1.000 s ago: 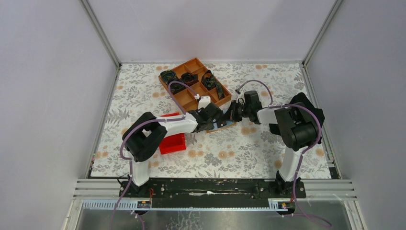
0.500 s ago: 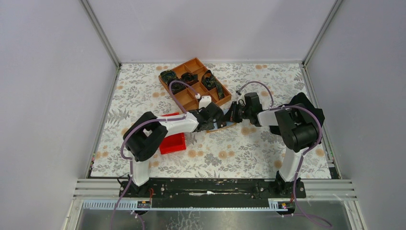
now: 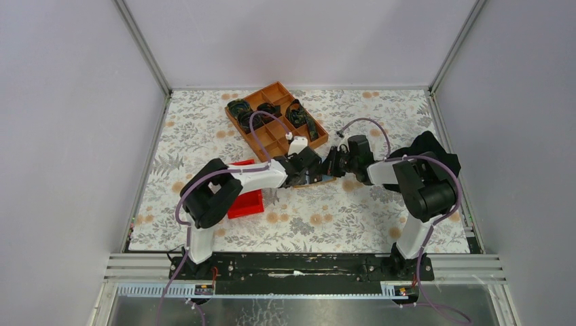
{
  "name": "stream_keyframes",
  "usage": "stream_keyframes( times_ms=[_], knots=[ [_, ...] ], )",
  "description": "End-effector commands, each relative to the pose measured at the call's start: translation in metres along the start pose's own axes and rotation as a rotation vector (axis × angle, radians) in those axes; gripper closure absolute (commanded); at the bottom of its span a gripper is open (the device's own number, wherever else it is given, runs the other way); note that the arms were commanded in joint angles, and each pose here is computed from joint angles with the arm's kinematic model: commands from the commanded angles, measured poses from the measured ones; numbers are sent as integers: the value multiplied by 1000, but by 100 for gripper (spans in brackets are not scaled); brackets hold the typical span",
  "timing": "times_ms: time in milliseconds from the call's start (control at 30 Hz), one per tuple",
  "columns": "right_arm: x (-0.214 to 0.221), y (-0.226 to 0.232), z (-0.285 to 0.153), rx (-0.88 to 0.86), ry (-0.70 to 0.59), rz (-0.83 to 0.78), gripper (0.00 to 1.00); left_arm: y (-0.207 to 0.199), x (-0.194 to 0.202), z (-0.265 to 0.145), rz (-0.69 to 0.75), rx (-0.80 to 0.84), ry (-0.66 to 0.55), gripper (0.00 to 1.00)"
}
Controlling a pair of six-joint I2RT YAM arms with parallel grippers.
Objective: Put the credit cards into the card holder
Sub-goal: Insert the credit card into the card holder.
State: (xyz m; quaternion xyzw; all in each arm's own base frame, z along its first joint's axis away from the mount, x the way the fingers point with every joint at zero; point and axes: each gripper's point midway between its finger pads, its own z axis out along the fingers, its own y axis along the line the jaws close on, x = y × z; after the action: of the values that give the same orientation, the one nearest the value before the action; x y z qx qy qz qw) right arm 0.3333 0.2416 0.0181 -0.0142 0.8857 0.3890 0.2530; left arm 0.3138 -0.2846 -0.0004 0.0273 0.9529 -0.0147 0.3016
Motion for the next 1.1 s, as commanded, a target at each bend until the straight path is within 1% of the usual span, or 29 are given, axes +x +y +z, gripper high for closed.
stream_keyframes(
  times_ms=[0, 300, 567, 767, 1067],
  knots=[
    [69, -20, -13, 94, 190, 53, 100, 28, 143, 16, 167, -47, 422, 63],
    [71, -25, -14, 126, 169, 100, 100, 26, 162, 7, 179, -42, 448, 63],
    [78, -37, -14, 193, 195, 135, 100, 30, 167, 4, 190, -49, 461, 63],
    [79, -46, -10, 252, 230, 141, 100, 35, 172, 3, 195, -59, 476, 63],
    [97, -53, -11, 302, 306, 140, 100, 39, 179, 2, 196, -65, 500, 63]
  ],
)
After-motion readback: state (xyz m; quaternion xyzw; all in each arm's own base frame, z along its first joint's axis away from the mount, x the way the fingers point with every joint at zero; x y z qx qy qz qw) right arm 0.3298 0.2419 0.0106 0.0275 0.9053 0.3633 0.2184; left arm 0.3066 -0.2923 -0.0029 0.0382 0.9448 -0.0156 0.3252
